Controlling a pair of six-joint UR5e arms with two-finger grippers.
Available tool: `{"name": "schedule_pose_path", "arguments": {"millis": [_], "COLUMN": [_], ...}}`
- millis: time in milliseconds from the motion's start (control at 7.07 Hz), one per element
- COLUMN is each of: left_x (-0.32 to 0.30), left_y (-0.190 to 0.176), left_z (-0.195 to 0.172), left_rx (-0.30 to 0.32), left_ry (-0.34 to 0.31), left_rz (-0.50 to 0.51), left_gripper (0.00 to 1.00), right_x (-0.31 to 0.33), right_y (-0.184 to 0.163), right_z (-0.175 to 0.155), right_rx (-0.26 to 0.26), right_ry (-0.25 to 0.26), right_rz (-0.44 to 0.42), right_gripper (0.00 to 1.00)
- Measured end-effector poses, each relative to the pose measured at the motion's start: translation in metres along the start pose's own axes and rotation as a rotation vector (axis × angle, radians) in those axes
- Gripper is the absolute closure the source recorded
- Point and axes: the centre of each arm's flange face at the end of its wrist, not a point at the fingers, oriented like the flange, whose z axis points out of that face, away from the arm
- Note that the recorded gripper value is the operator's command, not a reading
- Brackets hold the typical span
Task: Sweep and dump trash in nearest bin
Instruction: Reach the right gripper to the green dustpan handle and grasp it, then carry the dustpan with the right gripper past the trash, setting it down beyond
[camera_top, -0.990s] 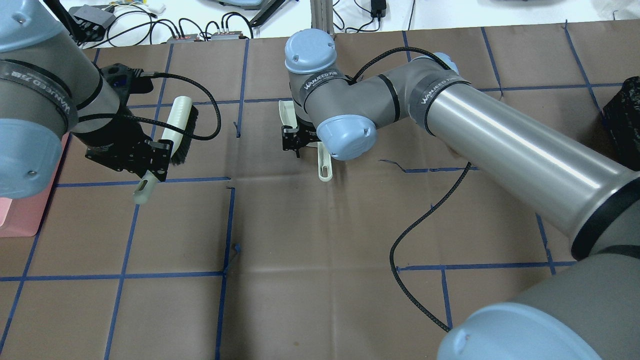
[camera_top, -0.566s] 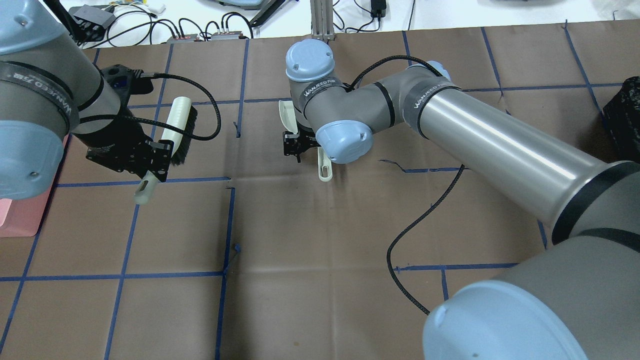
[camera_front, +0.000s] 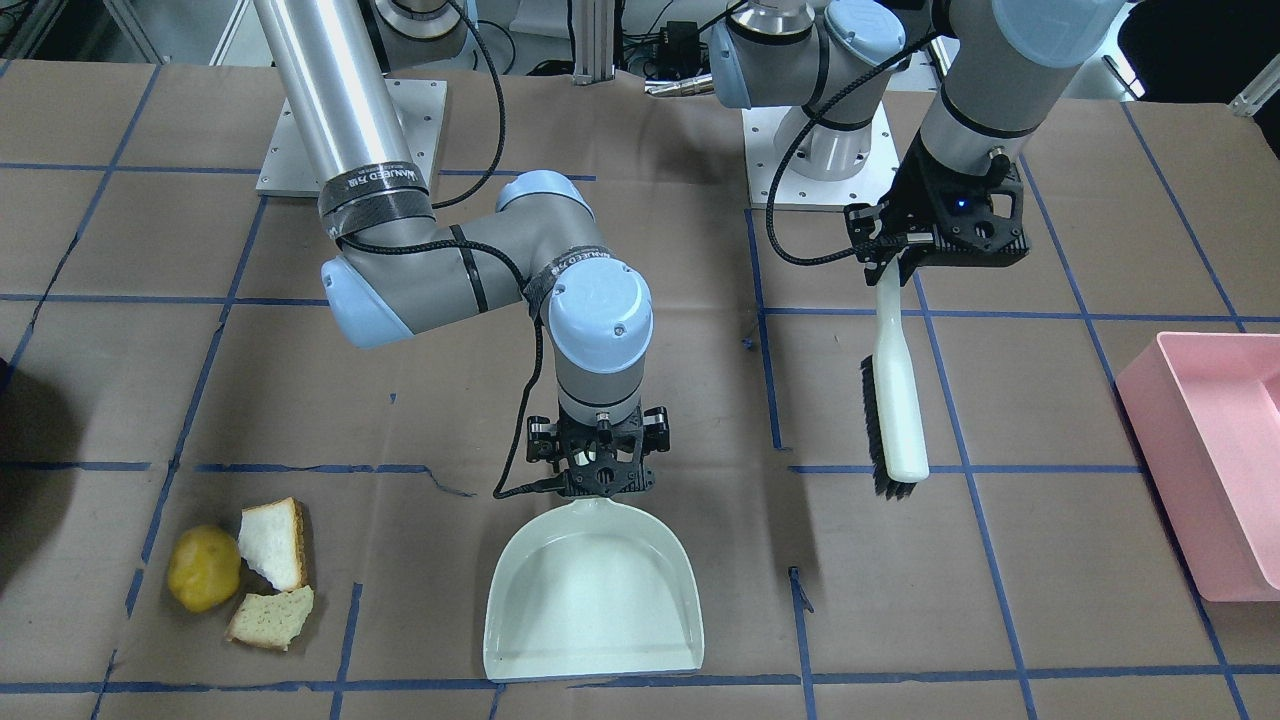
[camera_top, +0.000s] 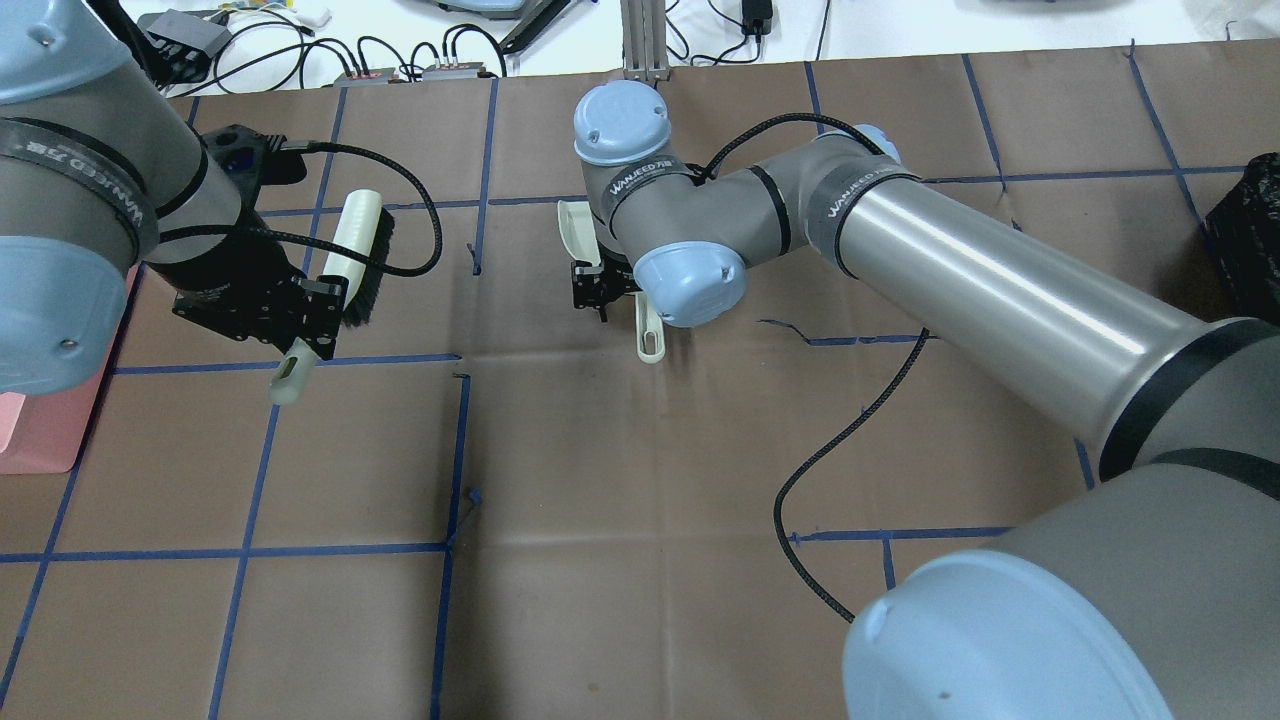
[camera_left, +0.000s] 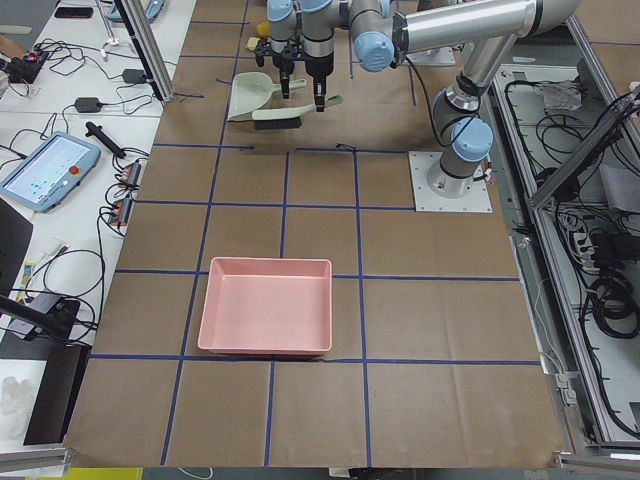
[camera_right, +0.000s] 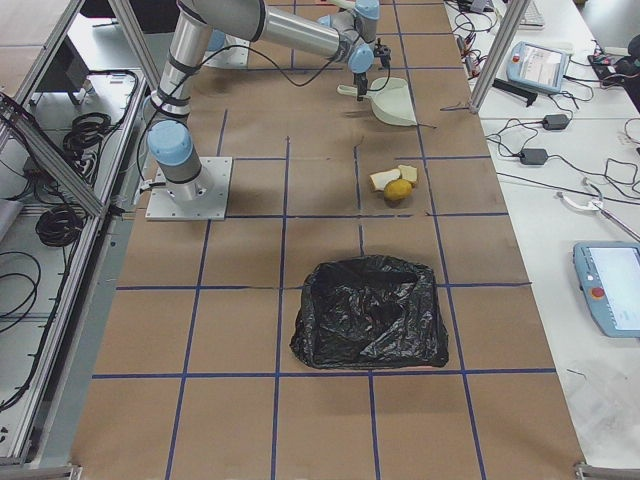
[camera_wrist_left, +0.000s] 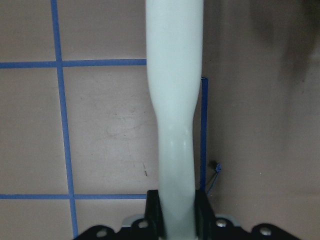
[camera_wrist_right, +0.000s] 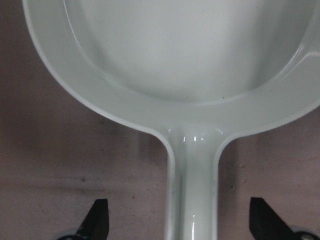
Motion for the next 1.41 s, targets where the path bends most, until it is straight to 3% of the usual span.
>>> {"name": "schedule_pose_path", "arguments": {"millis": [849, 1414], "left_x": [0.0, 0.0], "left_y": [-0.001, 0.0], "left_z": [-0.001, -0.002], "left_rx": [0.011, 0.024], "left_ry": [-0.005, -0.008], "left_rz": [0.005, 0.001], "left_gripper": [0.97, 1.0], "right_x": [0.004, 0.015], "right_y": [-0.003, -0.012], "right_z": [0.001, -0.027], "right_rx": [0.001, -0.01], "right_ry": [0.021, 0.019], "right_rz": [0.0, 0.018], "right_gripper": [0.96, 0.96]}}
